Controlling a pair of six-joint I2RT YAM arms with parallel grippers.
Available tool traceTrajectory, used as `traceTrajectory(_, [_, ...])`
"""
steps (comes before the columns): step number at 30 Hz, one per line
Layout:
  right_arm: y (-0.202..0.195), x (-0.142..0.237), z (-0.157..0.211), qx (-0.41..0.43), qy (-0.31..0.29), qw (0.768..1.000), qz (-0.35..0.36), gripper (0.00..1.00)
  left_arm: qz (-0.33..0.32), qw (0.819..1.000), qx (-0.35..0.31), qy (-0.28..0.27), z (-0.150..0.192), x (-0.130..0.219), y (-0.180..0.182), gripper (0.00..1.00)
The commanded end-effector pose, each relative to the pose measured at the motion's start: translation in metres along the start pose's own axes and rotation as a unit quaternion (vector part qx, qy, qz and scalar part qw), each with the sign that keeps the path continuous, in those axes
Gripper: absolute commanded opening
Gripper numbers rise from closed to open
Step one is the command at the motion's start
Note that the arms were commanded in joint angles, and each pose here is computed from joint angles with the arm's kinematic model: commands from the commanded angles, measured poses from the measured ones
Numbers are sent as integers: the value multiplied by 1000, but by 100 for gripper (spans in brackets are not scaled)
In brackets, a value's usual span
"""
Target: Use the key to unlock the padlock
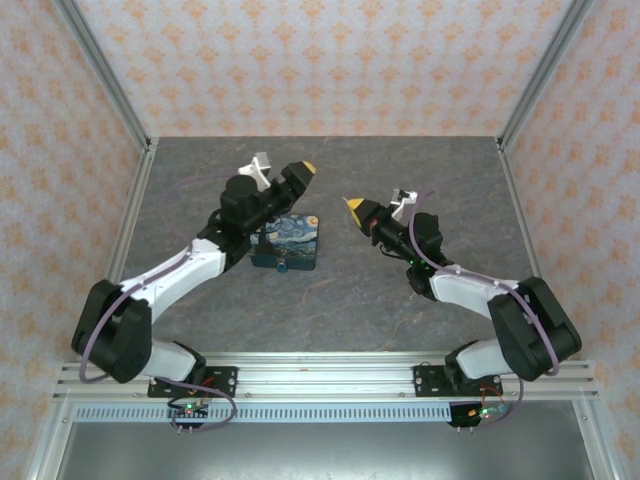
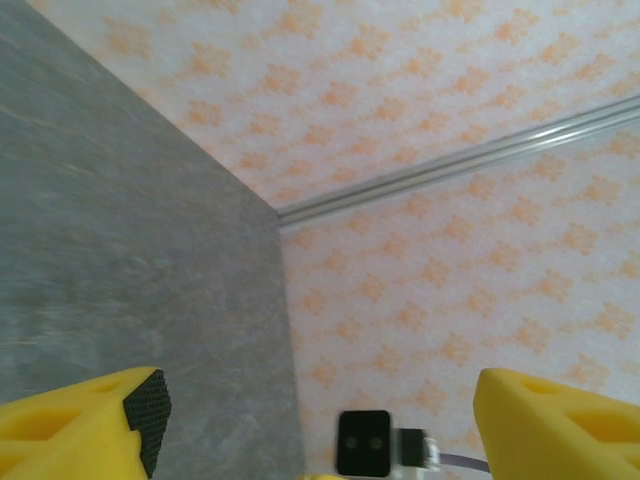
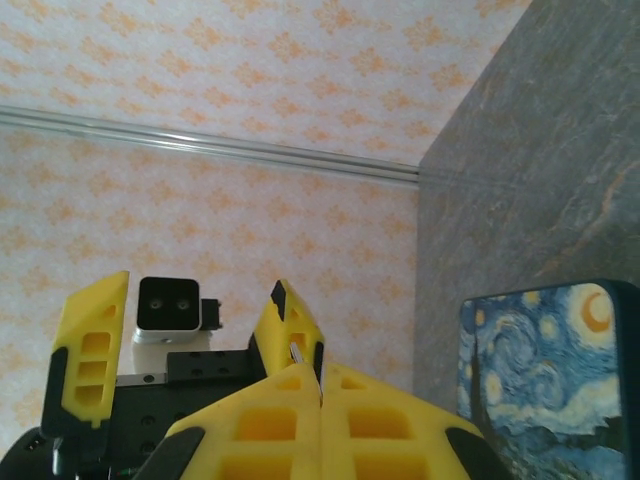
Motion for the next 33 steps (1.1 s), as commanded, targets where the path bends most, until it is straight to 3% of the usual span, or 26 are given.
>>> traceTrajectory(1, [-4,10,5,33,14,999,28,0,-125,992,-33,-1,-4,29,38,82])
traceTrajectory(4, [-8,17,7,43,12,998,54,0,-209,977,-45,-17,-15,58,65,83])
traceTrajectory(8, [-15,24,9,57,8,994,89,0,-337,940,-42,-25,-23,93,101,83])
traceTrajectory(14, [-26,30,12,58,9,991,118,0,-400,916,-26,-6,-17,102,139,83])
traceTrajectory(17, [-28,31,14,58,16,991,119,0,-395,918,-24,5,-12,97,152,83])
traceTrajectory(24, [-33,35,16,58,19,989,133,0,-316,948,-35,30,-5,80,156,83])
traceTrajectory(33, [-37,34,18,62,27,988,140,0,-277,958,-35,65,26,65,153,83])
Point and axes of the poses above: each hand's point on the last joint's axis, 136 mm out from that joint toward the fingers, its own x axis back along the fingers, its own y axis along the line the jaws close on, z = x × y, the point moved 10 cm from there along x, back along the fingers, and after that the axes turned 1 degree about x, right-handed, at the moved point
